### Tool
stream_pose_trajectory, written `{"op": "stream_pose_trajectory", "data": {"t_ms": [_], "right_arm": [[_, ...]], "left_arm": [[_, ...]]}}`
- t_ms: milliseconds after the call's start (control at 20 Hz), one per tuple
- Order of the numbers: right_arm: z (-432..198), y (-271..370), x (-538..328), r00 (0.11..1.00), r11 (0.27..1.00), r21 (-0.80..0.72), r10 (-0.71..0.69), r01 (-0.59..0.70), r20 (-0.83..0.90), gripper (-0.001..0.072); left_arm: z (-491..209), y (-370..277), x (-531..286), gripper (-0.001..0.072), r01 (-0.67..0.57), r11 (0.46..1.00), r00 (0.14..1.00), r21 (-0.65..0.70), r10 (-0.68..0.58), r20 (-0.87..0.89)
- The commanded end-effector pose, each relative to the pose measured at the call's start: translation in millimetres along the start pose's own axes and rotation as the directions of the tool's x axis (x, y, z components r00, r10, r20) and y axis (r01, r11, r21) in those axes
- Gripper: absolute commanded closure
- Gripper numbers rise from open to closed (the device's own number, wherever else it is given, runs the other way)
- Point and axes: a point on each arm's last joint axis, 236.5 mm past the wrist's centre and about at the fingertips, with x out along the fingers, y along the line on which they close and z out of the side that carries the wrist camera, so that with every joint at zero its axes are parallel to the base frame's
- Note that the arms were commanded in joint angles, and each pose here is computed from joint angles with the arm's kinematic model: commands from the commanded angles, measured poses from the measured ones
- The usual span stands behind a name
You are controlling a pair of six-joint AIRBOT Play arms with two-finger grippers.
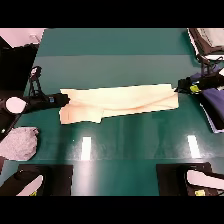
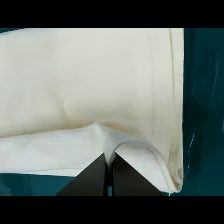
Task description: Fold the shirts.
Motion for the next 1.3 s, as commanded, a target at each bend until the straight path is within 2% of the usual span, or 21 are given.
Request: {"op": "stream_pose_trajectory", "data": {"t_ms": [0, 150, 350, 400, 450, 500, 550, 750, 800, 850, 950, 1050, 1250], "right_arm": [[17, -3, 24, 1.000, 0.999, 0.047, 0.000, 0.001, -0.015, 0.0697], [28, -8, 33, 1.000, 0.998, 0.056, -0.007, 0.007, 0.005, 0.0697], [54, -8, 32, 0.994, 0.995, 0.099, -0.003, -0.008, 0.114, 0.0694], [57, -6, 32, 0.992, 0.994, 0.104, 0.004, -0.018, 0.128, 0.0681], [60, -3, 32, 0.990, 0.994, 0.109, 0.015, -0.030, 0.140, 0.0511], [62, -2, 31, 0.989, 0.993, 0.111, 0.021, -0.038, 0.145, 0.0295], [61, 2, 31, 0.989, 0.994, 0.099, 0.037, -0.051, 0.142, 0.0237], [39, -22, 12, 0.998, 0.996, 0.066, 0.054, -0.056, 0.030, 0.0238], [30, -34, 8, 0.998, 0.995, 0.079, 0.060, -0.059, -0.006, 0.0238], [21, -47, 6, 0.997, 0.993, 0.102, 0.065, -0.061, -0.040, 0.0238], [0, -68, 13, 0.986, 0.985, 0.152, 0.106, -0.087, -0.126, 0.0238], [-14, -68, 28, 0.956, 0.960, 0.202, 0.230, -0.193, -0.180, 0.0239], [-15, -67, 58, 0.913, 0.910, 0.277, 0.366, -0.309, -0.182, 0.0239]], "left_arm": [[22, 15, 15, 0.0679, -0.038, 0.999, 0.996, -0.024, 0.040, 0.084], [34, 17, 15, 0.0679, -0.043, 0.999, 0.990, -0.032, 0.047, 0.136], [44, 18, 14, 0.0676, -0.038, 0.997, 0.983, -0.072, 0.051, 0.176], [44, 18, 14, 0.0556, -0.036, 0.996, 0.983, -0.085, 0.051, 0.176], [44, 18, 14, 0.0275, -0.033, 0.994, 0.983, -0.101, 0.051, 0.178], [45, 18, 13, 0.0196, -0.028, 0.991, 0.982, -0.127, 0.051, 0.182], [47, 18, 13, 0.0195, -0.026, 0.990, 0.980, -0.136, 0.052, 0.190], [39, 16, 14, 0.0210, -0.021, 0.990, 0.987, -0.143, 0.044, 0.156], [29, 15, 15, 0.0421, -0.022, 0.989, 0.993, -0.143, 0.039, 0.115], [20, 14, 16, 0.0686, -0.025, 0.990, 0.997, -0.140, 0.036, 0.074], [7, 13, 17, 0.0670, -0.028, 0.990, 0.999, -0.135, 0.031, 0.020], [-6, 12, 17, 0.0670, -0.031, 0.990, 0.999, -0.135, 0.026, -0.033], [-25, 10, 15, 0.0670, -0.035, 0.990, 0.993, -0.133, 0.020, -0.116]]}}
